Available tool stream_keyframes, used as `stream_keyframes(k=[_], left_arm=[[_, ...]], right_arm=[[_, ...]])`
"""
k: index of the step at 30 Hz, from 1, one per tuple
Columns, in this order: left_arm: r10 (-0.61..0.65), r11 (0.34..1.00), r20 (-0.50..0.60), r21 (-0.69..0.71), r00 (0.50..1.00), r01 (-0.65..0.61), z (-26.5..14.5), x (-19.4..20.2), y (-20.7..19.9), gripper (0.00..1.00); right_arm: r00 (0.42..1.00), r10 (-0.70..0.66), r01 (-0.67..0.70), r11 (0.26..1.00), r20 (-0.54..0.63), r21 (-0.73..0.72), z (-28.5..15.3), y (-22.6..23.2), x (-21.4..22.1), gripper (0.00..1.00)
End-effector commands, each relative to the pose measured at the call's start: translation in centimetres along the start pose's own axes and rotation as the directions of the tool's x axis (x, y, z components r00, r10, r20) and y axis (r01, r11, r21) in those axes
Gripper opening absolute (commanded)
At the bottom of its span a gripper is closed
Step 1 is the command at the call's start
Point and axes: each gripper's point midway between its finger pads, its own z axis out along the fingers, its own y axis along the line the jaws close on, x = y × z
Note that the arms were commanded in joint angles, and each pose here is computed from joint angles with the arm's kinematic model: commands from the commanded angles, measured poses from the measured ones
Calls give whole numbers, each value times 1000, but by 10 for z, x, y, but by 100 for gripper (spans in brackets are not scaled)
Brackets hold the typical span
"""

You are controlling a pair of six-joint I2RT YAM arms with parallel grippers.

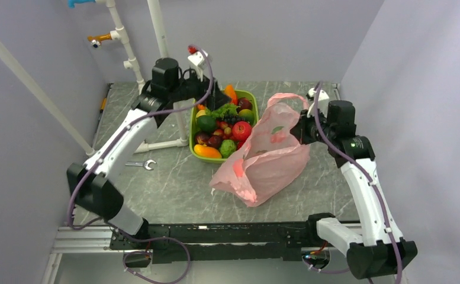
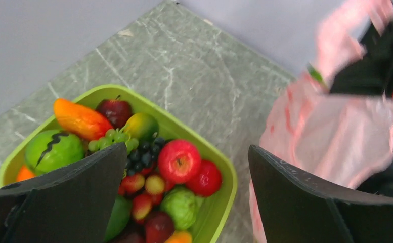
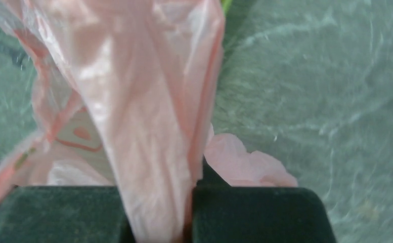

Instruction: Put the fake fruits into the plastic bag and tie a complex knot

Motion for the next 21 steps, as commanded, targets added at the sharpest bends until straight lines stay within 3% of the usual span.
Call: stream_keyframes(k=[1, 6, 10, 12, 13, 17, 21], left_arm=[[384, 923, 27, -42, 923, -382, -41, -8, -45, 99], [576, 813, -12, 118, 818, -571, -55, 48, -122, 99], [689, 692, 12, 283, 724, -664, -55, 84, -177, 99], [710, 675, -10, 295, 704, -676, -44, 87, -191, 100], [701, 690, -31, 278, 712, -668, -37, 85, -194, 99], [535, 843, -144, 16, 833, -538, -8, 77, -168, 98], [403, 881, -142, -205, 904, -426, 10, 59, -142, 99]], right_arm=[[937, 349, -342, 927, -19, 152, -4, -29, 10, 0], [883, 469, -459, 869, -13, 187, -2, -35, 20, 0], [886, 464, -455, 872, -9, 180, 0, -34, 23, 0], [887, 462, -454, 873, -1, 180, -2, -34, 22, 0], [887, 462, -455, 874, 4, 170, -3, -32, 21, 0], [895, 444, -444, 884, 36, 146, -11, -26, 15, 0], [917, 394, -399, 913, 65, 86, -20, -15, 7, 0]])
